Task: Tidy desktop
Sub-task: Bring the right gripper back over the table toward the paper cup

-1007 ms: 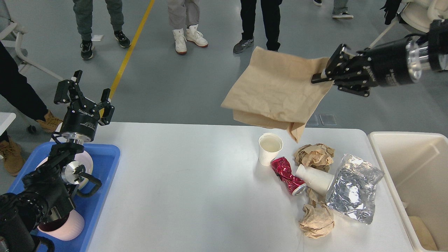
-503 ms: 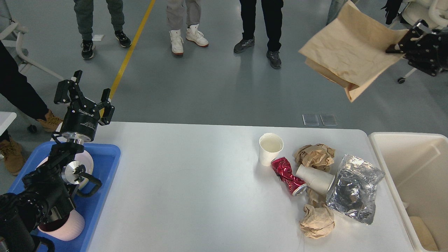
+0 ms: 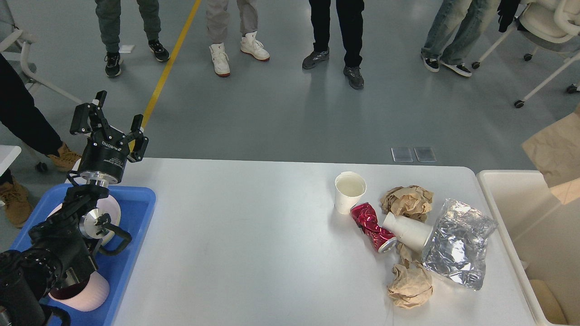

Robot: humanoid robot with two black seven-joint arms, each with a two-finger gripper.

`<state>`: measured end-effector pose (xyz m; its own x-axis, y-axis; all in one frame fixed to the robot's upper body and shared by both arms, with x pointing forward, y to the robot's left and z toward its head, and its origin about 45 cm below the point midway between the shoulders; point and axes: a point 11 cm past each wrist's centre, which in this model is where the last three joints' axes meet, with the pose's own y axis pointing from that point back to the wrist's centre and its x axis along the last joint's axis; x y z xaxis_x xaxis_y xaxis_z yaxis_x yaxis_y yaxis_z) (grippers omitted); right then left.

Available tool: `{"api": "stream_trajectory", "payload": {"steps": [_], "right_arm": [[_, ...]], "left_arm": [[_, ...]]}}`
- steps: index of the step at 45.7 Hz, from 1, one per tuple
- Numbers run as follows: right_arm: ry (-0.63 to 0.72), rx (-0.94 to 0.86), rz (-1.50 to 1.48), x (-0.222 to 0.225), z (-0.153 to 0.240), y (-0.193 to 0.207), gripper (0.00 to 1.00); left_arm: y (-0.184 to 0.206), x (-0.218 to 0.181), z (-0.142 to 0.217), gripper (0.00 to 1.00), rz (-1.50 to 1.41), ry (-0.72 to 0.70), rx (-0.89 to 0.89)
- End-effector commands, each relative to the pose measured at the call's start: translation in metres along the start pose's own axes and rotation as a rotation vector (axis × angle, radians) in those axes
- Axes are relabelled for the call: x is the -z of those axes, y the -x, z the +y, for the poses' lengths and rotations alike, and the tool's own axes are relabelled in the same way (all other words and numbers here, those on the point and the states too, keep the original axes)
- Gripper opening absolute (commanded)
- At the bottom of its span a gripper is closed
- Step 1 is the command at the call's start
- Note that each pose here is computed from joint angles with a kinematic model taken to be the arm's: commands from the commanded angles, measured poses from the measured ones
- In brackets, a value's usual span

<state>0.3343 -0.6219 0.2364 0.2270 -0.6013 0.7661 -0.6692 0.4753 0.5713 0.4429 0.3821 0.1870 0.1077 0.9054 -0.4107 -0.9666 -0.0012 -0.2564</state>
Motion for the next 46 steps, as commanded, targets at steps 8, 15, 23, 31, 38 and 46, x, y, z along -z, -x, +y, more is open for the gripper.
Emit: {"api": "stream_trajectory", "payload": {"steps": [8, 15, 23, 31, 38, 46], "right_arm": [[0.146, 0.083, 0.129, -0.071, -0.011, 0.071, 0.04], [0.142, 0.073, 0.142, -0.07, -0.015, 0.076, 1.0], [0.142, 0.1, 0.138, -0.07, -0.015, 0.084, 1.0], [0.121, 0.151, 0.129, -0.059, -0.017, 0.098, 1.0], [0.033, 0.222, 0.12, -0.007, -0.024, 0.109, 1.0], [-0.116, 0.265, 0.209, 0.095, -0.022, 0.098, 1.0]], "left_arm": [[0.0, 0.0, 0.0, 0.96, 0.001, 0.0, 0.001], [0.0, 0.0, 0.0, 0.96, 0.001, 0.0, 0.001], [-0.001, 0.0, 0.0, 0.96, -0.002, 0.0, -0.001], [0.0, 0.0, 0.0, 0.96, 0.0, 0.0, 0.0], [0.0, 0.0, 0.0, 0.96, 0.001, 0.0, 0.001], [0.0, 0.0, 0.0, 0.96, 0.001, 0.0, 0.001]]}}
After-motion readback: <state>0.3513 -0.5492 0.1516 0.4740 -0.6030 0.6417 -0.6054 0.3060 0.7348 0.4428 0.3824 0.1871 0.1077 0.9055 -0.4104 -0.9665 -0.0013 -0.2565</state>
